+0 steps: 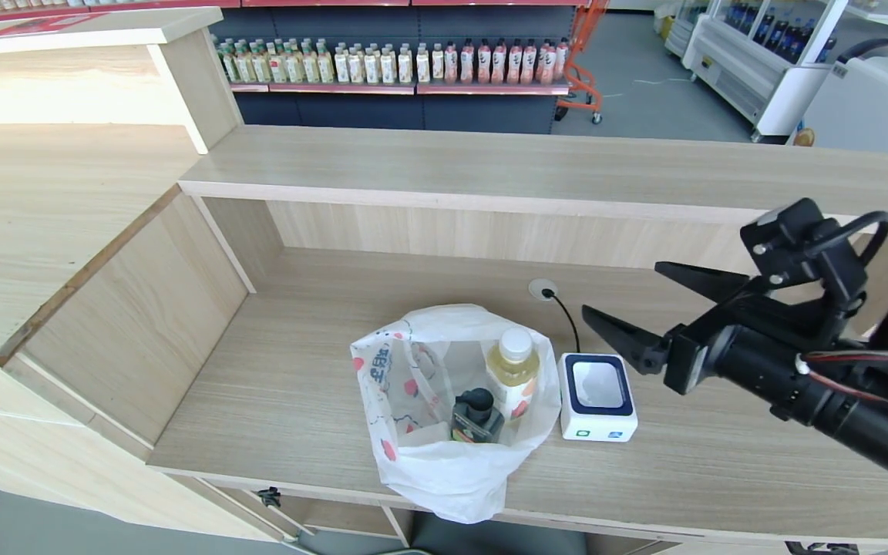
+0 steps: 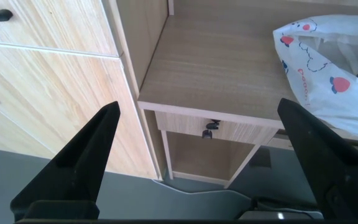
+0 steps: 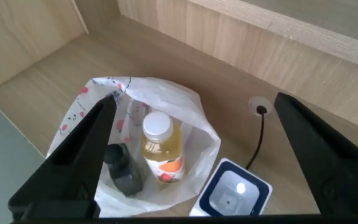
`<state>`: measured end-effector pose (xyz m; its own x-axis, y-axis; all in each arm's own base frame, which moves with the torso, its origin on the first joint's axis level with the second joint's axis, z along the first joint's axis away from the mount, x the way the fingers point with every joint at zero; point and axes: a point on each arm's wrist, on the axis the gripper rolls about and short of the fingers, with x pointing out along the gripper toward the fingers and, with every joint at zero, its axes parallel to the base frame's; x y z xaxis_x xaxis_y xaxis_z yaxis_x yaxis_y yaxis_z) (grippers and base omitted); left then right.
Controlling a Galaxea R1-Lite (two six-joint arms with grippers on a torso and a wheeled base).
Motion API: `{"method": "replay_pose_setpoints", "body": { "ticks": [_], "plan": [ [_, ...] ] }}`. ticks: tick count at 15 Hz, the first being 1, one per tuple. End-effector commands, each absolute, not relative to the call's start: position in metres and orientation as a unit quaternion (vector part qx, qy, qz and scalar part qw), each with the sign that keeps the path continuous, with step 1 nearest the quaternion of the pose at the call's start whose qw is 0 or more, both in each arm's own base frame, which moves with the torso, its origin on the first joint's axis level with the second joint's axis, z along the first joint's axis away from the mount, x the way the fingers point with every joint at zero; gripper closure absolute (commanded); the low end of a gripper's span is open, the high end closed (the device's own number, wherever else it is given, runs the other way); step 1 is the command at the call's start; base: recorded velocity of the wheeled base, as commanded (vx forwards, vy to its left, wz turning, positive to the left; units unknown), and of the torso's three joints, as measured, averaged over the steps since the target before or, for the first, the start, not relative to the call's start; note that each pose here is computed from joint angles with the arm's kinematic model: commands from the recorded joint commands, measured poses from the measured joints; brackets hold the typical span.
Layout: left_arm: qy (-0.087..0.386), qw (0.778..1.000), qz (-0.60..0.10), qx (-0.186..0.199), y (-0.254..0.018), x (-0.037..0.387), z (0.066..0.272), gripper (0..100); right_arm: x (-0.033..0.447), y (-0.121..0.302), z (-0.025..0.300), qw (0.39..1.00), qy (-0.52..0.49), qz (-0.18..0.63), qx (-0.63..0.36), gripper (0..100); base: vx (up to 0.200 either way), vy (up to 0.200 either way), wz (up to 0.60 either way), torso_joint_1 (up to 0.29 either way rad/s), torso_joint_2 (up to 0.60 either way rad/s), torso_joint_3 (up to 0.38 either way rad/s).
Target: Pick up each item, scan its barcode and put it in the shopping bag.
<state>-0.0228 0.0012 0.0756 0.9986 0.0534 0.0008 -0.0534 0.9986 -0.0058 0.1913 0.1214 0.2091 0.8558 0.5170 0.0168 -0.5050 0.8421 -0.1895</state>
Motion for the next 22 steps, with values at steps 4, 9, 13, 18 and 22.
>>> {"method": "replay_pose_setpoints", "body": {
  "ticks": [4,9,13,18,22],
  "plan": [
    [-0.001,1.000,0.027,-0.003,0.001,-0.023,0.076,0,0.096,0.055,0.221,0.981,0.025,0.171,-0.089,0,0.000,0.000,0.00,0.000,0.00,0.000],
    [-0.001,1.000,0.027,-0.003,0.001,-0.023,0.076,0,0.095,0.052,0.216,0.985,0.036,0.137,-0.093,0,0.000,0.000,0.00,0.000,0.00,0.000],
    [-0.001,1.000,0.027,-0.003,0.001,-0.023,0.076,0,0.097,0.054,0.214,0.987,0.022,0.134,-0.083,0,0.000,0.000,0.00,0.000,0.00,0.000],
    [-0.001,1.000,0.027,-0.003,0.001,-0.023,0.076,0,0.105,0.058,0.214,0.990,-0.002,0.124,-0.066,0,0.000,0.000,0.00,0.000,0.00,0.000],
    [-0.001,1.000,0.027,-0.003,0.001,-0.023,0.076,0,0.091,0.021,0.191,0.993,0.011,0.095,-0.071,0,0.000,0.000,0.00,0.000,0.00,0.000]
  ]
}}
